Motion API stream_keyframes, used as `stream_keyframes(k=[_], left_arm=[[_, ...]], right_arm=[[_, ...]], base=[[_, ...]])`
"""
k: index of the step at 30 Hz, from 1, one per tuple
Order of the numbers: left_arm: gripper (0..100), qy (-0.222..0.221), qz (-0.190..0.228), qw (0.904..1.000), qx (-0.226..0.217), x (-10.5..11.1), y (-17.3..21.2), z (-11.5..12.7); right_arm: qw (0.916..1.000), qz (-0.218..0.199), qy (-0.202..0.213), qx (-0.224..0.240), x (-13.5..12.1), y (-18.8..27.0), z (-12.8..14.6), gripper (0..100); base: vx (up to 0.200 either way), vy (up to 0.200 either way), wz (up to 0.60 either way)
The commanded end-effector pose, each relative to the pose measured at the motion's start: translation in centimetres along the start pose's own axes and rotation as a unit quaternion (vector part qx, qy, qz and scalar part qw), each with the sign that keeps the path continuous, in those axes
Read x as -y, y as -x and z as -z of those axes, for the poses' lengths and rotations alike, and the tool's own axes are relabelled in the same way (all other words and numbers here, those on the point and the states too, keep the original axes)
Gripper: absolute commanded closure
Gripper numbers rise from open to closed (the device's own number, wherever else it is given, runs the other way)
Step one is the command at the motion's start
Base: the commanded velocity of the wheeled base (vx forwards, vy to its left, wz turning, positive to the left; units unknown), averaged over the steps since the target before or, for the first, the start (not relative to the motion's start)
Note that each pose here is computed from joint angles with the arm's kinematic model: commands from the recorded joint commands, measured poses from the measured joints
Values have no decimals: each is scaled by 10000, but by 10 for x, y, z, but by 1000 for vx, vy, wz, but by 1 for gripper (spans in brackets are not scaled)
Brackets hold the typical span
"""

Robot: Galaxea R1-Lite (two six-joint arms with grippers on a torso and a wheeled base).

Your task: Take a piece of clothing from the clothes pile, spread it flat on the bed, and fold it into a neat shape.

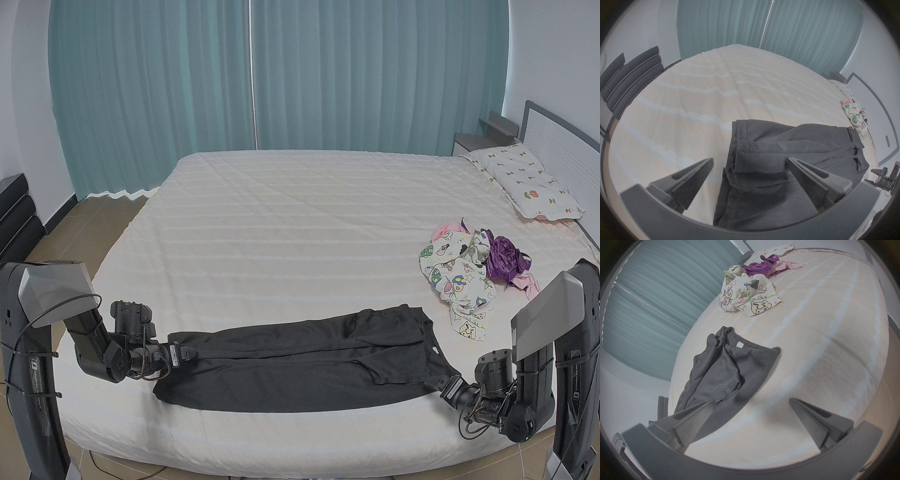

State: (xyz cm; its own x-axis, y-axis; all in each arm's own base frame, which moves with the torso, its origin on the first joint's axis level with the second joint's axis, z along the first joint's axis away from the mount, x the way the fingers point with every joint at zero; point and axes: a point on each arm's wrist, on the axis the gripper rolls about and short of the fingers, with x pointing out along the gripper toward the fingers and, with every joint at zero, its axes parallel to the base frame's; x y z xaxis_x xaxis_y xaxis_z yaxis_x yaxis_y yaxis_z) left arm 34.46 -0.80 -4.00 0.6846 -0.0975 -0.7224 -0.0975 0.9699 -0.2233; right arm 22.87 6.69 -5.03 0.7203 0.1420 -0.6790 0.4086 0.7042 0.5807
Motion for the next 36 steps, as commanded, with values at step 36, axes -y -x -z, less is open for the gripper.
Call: stream_keyframes(k=[36], left_arm=[[0, 352, 193, 9989, 250, 1, 25, -13]], right_arm=[[10000, -39, 7, 26, 0, -1, 0, 0]], base=[[-33, 0, 0]])
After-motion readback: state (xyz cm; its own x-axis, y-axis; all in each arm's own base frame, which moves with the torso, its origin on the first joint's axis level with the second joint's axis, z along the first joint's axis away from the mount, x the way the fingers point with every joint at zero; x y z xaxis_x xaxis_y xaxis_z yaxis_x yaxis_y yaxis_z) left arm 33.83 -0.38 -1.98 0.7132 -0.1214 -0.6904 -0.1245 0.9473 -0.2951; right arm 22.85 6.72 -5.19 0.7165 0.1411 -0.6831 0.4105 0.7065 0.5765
